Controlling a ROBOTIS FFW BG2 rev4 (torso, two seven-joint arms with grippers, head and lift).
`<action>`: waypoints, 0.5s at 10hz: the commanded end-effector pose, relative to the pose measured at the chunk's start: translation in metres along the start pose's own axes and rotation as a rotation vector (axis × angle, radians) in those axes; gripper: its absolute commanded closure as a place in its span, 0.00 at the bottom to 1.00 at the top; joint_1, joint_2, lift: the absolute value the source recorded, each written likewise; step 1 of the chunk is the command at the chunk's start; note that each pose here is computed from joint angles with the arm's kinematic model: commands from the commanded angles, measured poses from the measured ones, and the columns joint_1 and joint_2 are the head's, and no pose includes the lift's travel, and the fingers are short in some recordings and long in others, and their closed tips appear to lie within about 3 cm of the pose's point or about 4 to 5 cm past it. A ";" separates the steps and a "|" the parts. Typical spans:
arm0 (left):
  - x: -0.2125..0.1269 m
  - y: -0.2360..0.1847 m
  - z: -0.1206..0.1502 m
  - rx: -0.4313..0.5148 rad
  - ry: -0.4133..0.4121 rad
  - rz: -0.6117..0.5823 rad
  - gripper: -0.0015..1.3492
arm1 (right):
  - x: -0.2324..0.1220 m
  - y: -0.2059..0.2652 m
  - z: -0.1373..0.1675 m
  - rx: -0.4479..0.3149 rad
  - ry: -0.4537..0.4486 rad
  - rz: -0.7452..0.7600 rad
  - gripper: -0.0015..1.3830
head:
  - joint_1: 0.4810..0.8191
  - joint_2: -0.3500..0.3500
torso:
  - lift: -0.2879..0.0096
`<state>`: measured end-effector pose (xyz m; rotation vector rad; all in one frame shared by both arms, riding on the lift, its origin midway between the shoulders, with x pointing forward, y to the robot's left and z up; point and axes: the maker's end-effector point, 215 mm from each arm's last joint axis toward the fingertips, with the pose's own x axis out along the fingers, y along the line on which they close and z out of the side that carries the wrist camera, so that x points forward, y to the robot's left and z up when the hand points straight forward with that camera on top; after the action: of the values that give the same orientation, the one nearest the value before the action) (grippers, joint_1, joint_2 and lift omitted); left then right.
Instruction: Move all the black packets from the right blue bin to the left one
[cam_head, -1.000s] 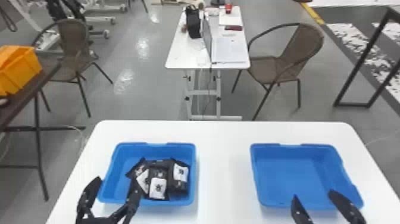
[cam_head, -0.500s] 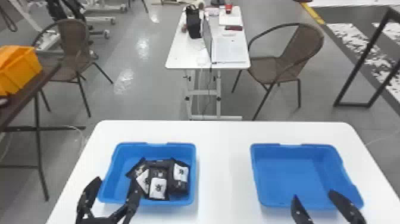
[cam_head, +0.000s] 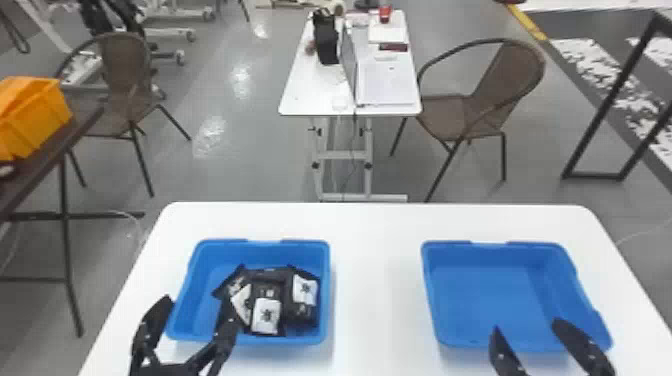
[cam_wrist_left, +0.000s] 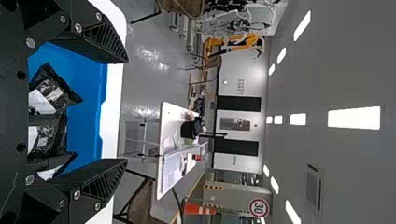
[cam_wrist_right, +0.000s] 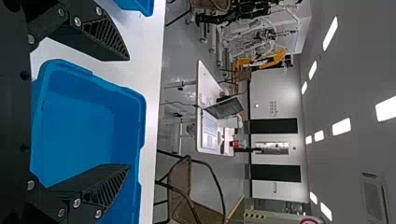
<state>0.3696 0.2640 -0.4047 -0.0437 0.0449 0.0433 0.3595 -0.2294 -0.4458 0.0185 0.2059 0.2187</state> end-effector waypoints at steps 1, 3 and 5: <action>0.000 0.000 0.000 -0.005 -0.001 0.002 0.22 | 0.000 0.000 -0.001 0.001 0.002 0.000 0.16 | 0.63 0.58 | 0.97; 0.000 0.000 0.000 -0.005 -0.003 0.002 0.22 | -0.001 0.000 -0.001 0.002 0.005 0.000 0.16 | 0.63 0.58 | 0.97; 0.000 0.000 0.001 -0.002 -0.006 0.001 0.22 | -0.001 0.000 -0.001 0.002 0.005 0.000 0.16 | 0.63 0.58 | 0.97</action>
<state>0.3692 0.2639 -0.4035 -0.0459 0.0396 0.0436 0.3587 -0.2294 -0.4466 0.0193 0.2114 0.2187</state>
